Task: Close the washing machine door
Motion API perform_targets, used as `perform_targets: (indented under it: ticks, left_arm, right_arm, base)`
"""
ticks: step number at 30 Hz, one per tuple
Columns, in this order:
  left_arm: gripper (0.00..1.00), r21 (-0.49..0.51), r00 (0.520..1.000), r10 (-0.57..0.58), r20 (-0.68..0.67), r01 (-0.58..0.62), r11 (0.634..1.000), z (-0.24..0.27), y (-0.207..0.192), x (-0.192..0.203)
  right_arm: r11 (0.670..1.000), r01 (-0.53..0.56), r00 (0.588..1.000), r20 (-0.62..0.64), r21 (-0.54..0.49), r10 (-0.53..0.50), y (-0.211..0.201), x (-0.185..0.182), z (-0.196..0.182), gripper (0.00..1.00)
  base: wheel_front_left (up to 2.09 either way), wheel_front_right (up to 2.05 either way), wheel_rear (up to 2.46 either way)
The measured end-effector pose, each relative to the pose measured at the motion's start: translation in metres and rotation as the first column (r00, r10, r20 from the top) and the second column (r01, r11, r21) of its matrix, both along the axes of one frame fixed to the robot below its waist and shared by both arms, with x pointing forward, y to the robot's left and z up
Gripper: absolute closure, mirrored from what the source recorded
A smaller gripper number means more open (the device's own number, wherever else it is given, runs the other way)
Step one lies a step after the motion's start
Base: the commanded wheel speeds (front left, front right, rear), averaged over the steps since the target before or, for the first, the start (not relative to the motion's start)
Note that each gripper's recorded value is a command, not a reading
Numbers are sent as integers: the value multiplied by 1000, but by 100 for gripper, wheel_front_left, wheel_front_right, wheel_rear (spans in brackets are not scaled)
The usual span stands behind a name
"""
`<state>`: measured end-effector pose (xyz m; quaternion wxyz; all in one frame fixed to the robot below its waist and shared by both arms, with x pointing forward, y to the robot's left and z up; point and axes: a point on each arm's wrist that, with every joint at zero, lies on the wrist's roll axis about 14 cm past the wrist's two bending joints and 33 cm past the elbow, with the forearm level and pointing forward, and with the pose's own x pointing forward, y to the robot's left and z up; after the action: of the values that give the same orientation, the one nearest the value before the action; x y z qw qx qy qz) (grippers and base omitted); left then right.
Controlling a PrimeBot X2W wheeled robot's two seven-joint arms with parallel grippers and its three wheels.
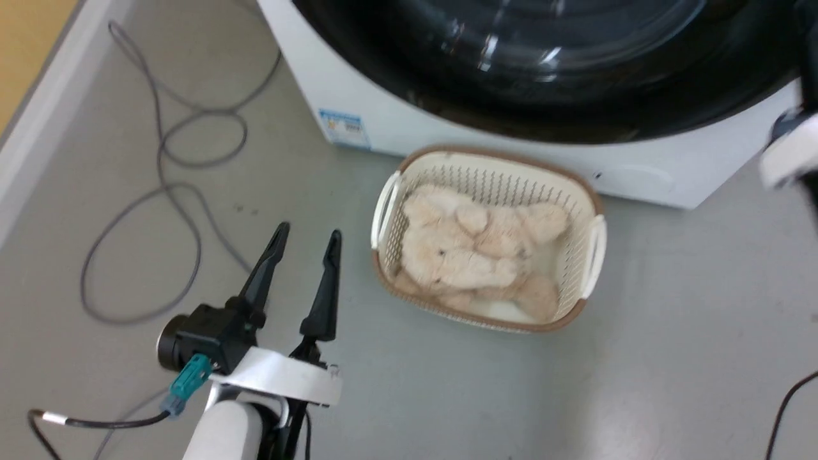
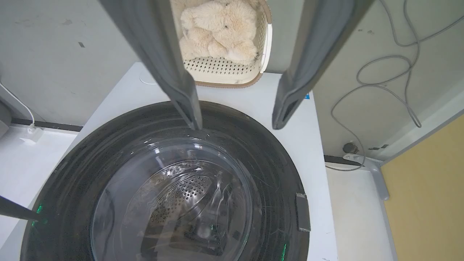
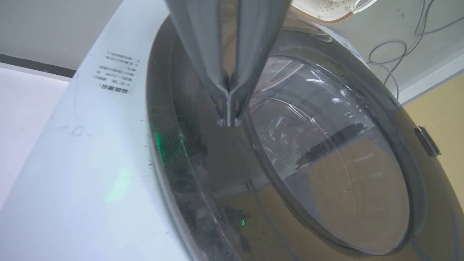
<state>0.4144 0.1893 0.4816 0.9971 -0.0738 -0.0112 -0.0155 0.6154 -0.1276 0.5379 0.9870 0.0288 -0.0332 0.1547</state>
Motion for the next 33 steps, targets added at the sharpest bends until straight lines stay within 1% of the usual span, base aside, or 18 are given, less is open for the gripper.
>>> perform_targets:
  ticks: [2, 6, 11, 13, 15, 16, 21, 23, 24, 25, 30, 31, 32, 33]
  left_arm:
    - [0, 2, 1000, 5, 11, -5, 1000, 5, 1, -5]
    - [0, 9, 1000, 13, 26, -13, 1000, 12, 3, -18]
    - [0, 7, 998, 0, 55, 0, 1000, 23, -3, -29]
    - [0, 3, 998, -10, 67, 10, 1000, 26, -7, -33]
    - [0, 1, 997, -18, 75, 18, 1000, 29, -10, -37]
    - [0, 1, 996, -29, 83, 29, 1000, 32, -14, -43]
    - [0, 1, 993, -64, 96, 64, 998, 36, -26, -54]
    - [0, 0, 993, -72, 94, 72, 997, 35, -29, -59]
    - [0, -1, 993, -75, 91, 76, 997, 34, -30, -61]
    - [0, -1, 993, -76, 86, 77, 997, 32, -30, -63]
    - [0, 9, 995, -73, 71, 73, 997, 27, -29, -66]
    - [0, 12, 995, -74, 68, 73, 997, 26, -29, -66]
    - [0, 15, 995, -74, 66, 73, 997, 26, -29, -66]
    - [0, 15, 995, -73, 65, 72, 997, 25, -29, -66]
  right_arm:
    - [1000, -7, 1000, 7, 6, 7, 1, -17, 1, 100]
    - [999, -13, 999, 43, 53, 11, -1, -56, 13, 100]
    - [997, 6, 995, 97, 72, -13, -15, -105, 28, 100]
    - [999, 11, 994, 104, 53, -16, -19, -125, 28, 100]
    - [999, 29, 993, 109, 46, -34, -26, -143, 29, 100]
    - [995, 75, 989, 122, 60, -82, -36, -168, 31, 100]
    - [985, 143, 984, 90, 98, -152, -45, -209, 19, 100]
    - [983, 159, 983, 76, 91, -166, -45, -225, 12, 100]
    - [979, 174, 981, 65, 103, -181, -47, -232, 8, 100]
    - [976, 187, 979, 54, 115, -194, -48, -238, 4, 100]
    - [973, 211, 976, 24, 98, -215, -49, -255, -10, 100]
    - [974, 209, 977, 22, 90, -212, -47, -257, -11, 97]
    - [975, 206, 978, 25, 80, -209, -45, -257, -12, 7]
    - [977, 202, 979, 29, 65, -204, -43, -258, -13, 0]
  base:
    - [0, 0, 0]
    - [0, 0, 0]
    - [0, 0, 0]
    - [0, 0, 0]
    - [0, 0, 0]
    - [0, 0, 0]
    - [0, 0, 0]
    - [0, 0, 0]
    - [0, 0, 0]
    - [0, 0, 0]
    - [0, 0, 0]
    - [0, 0, 0]
    - [0, 0, 0]
    - [0, 0, 0]
